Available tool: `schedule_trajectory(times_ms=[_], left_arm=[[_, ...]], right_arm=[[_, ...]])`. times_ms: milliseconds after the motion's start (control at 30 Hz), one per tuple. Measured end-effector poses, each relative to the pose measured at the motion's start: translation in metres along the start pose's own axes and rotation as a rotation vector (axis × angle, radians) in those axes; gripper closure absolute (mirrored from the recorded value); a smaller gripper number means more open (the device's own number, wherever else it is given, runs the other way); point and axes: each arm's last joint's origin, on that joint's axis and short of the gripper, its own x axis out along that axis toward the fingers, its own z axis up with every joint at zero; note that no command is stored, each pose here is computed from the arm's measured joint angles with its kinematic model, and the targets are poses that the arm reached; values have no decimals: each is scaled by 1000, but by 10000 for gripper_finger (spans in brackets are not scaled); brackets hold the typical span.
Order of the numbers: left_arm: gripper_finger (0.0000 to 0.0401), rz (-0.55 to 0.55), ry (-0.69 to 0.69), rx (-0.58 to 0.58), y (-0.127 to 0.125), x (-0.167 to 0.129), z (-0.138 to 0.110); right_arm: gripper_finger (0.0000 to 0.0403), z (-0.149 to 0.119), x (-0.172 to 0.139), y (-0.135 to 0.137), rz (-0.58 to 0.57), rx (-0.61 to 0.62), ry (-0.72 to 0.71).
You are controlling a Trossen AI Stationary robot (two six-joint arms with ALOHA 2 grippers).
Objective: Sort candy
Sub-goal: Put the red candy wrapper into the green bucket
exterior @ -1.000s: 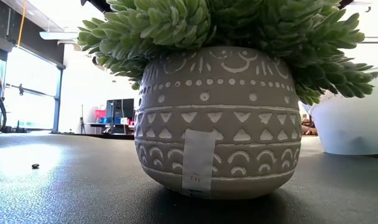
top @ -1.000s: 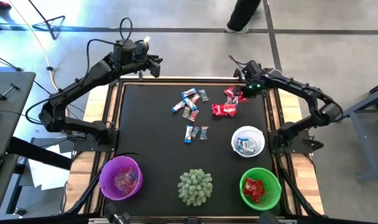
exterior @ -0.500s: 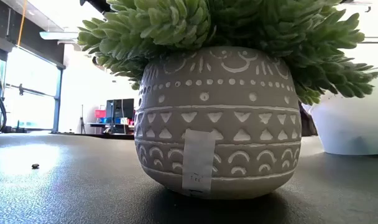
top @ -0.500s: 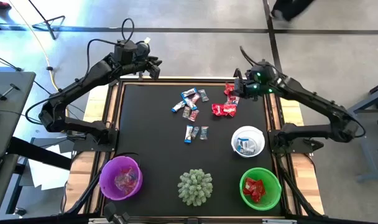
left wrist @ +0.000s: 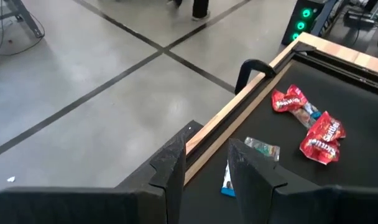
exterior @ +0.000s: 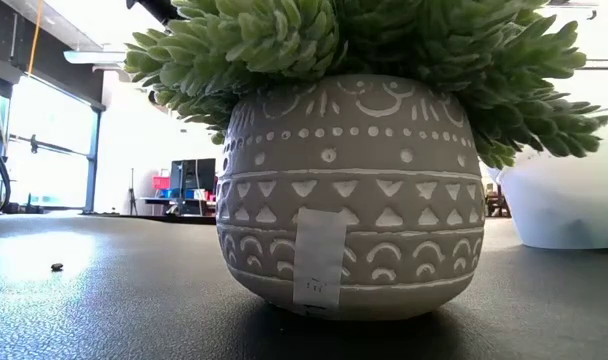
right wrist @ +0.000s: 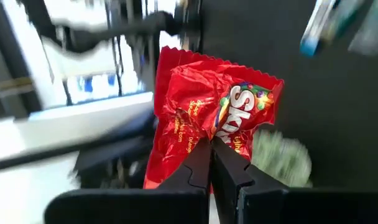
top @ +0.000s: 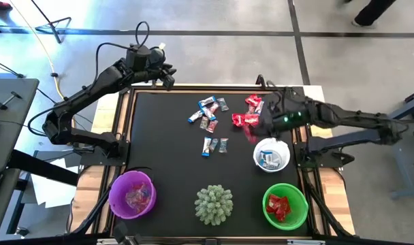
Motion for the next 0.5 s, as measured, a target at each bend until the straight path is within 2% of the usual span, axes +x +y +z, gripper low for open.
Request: schedule_trajectory(times_ms=[200, 500], left_arm=[[295, -5, 67, -22, -1, 0, -6], [295, -48, 112, -25, -15, -1, -11]], right_arm=[[403, -46, 5, 3, 1, 86, 218], [403, -119, -5, -9, -150, 303, 479]])
